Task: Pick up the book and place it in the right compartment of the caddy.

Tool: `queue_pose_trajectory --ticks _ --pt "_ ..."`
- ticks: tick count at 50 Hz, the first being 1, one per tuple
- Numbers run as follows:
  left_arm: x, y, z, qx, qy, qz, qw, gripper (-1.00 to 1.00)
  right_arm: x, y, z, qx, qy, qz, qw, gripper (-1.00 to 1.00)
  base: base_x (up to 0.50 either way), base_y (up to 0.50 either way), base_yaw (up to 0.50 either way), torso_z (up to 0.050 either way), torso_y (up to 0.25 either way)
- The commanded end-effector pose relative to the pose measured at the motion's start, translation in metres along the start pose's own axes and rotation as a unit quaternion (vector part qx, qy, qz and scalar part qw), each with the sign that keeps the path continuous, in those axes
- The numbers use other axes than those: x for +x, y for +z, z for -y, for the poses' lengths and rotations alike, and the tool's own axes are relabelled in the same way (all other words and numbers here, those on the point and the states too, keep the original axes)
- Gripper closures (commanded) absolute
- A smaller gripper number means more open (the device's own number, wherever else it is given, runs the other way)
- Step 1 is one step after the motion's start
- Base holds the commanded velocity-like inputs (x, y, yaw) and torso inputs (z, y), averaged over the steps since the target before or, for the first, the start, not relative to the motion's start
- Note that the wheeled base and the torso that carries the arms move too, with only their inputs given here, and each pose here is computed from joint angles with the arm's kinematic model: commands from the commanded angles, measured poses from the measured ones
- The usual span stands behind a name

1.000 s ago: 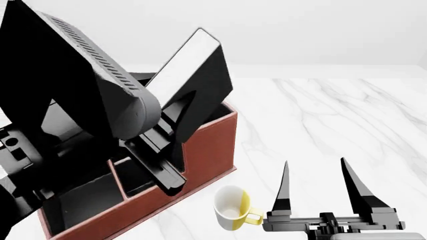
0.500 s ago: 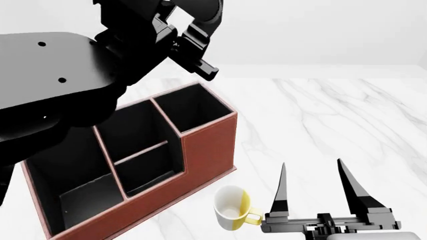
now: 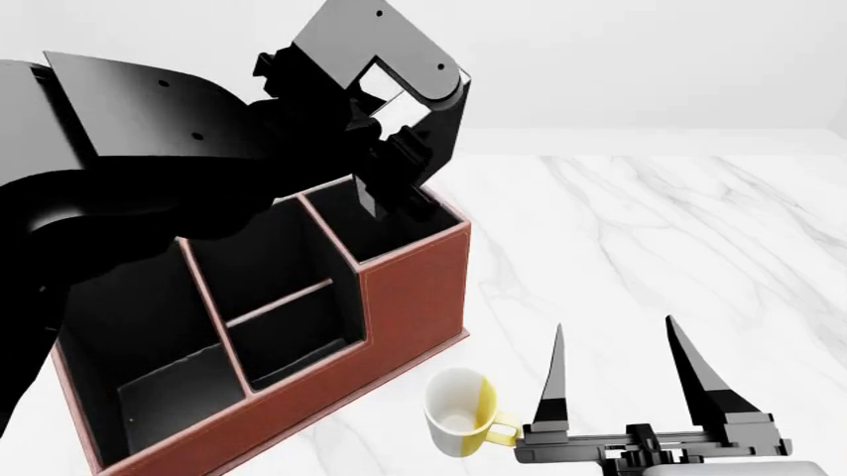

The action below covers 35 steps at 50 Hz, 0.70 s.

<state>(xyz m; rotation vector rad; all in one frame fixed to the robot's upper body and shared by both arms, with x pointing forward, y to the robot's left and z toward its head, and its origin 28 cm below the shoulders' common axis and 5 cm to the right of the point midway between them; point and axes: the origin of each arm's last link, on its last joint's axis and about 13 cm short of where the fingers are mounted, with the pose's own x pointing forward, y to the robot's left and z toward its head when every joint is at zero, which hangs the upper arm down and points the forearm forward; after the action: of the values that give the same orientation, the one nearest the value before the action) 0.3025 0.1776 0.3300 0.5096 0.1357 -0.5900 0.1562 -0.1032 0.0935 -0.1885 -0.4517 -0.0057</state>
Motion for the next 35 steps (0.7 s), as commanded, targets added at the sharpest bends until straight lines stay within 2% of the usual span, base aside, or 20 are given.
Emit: queue_pose_trajectory --ticks 1,13,35 --pt "0.003 0.007 -0.009 0.002 0.036 0.008 0.999 1.00 0.002 -0.003 0.001 -0.011 -0.006 -0.011 1.000 -1.00 0.00 0.00 0.00 0.000 0.010" --pt "0.009 0.007 -0.017 0.001 0.081 0.019 0.997 1.00 0.002 -0.003 0.002 -0.010 -0.006 -0.012 1.000 -1.00 0.00 0.00 0.00 0.000 0.002" --pt "0.032 -0.018 -0.017 0.019 0.074 -0.023 0.997 1.00 0.002 -0.001 0.002 -0.009 -0.006 -0.011 1.000 -1.00 0.00 0.00 0.00 0.000 0.001"
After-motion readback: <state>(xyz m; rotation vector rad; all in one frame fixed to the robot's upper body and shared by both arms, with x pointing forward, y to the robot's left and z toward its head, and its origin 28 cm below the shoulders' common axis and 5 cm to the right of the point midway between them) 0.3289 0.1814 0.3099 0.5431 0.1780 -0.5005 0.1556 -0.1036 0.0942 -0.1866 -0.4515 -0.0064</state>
